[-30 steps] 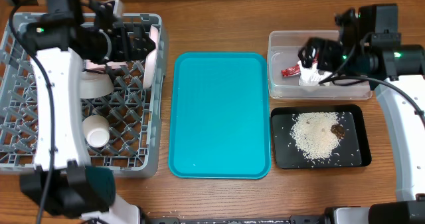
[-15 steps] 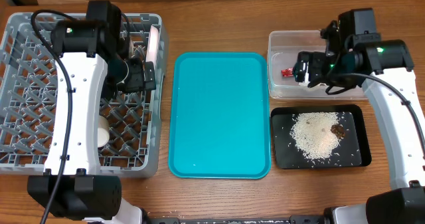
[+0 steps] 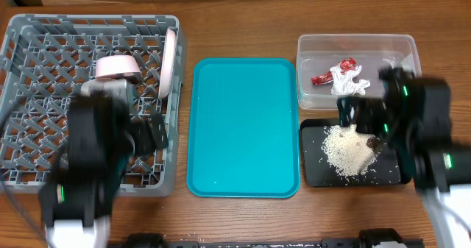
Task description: Sort waste into correct bins and load items into the dishwasher
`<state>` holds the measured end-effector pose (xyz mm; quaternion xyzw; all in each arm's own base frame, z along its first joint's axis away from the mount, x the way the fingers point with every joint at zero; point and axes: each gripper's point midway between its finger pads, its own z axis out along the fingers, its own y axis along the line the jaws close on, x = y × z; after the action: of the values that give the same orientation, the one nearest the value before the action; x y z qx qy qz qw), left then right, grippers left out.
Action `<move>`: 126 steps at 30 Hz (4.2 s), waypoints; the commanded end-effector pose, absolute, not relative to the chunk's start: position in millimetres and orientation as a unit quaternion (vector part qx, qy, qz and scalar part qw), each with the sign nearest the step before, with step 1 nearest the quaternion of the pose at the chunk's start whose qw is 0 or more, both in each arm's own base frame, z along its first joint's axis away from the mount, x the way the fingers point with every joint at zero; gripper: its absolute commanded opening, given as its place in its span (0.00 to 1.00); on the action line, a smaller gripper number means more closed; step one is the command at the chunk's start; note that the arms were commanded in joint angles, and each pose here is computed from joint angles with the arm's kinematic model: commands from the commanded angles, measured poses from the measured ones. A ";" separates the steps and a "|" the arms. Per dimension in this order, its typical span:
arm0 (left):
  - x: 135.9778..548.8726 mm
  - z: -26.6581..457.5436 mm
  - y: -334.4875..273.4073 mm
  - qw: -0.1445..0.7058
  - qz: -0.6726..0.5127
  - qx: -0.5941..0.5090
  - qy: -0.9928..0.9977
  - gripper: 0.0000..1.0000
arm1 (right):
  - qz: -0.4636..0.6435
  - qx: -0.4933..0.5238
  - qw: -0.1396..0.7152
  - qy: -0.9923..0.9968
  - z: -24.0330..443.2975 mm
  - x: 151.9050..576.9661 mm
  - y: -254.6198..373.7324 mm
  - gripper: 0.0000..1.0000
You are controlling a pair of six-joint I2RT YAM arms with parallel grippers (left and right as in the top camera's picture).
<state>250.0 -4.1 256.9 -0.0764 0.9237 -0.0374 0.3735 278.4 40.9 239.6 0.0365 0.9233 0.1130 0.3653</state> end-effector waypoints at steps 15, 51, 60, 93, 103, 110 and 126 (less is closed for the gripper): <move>184.0 196.8 9.5 0.356 0.002 -0.079 0.931 1.00 | 0.095 0.048 0.333 0.937 218.6 219.4 31.4 1.00; 181.7 194.9 9.6 0.351 0.003 -0.079 0.933 1.00 | 0.103 -0.019 0.759 0.642 226.6 238.2 31.7 1.00; 181.7 194.9 9.6 0.351 0.003 -0.079 0.933 1.00 | 0.087 0.002 0.694 0.715 170.3 245.3 25.1 1.00; 178.3 197.4 9.3 0.358 0.002 -0.078 0.930 1.00 | 0.087 0.002 0.693 0.716 169.5 245.4 25.1 1.00; 197.2 182.6 6.6 0.497 -0.018 -0.075 0.864 1.00 | 0.087 0.002 0.693 0.716 169.5 245.4 25.1 1.00; 225.7 171.7 -0.4 0.620 -0.049 -0.064 0.780 1.00 | 0.087 0.002 0.693 0.716 169.6 245.4 25.1 1.00; 246.1 156.1 -5.2 0.677 -0.063 -0.053 0.732 1.00 | 0.087 0.002 0.693 0.716 169.5 245.4 25.1 1.00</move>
<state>246.4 1.1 157.9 -0.0689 0.7304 -0.0547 0.6774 244.9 28.1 171.0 -0.0026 0.7176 0.0935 0.6902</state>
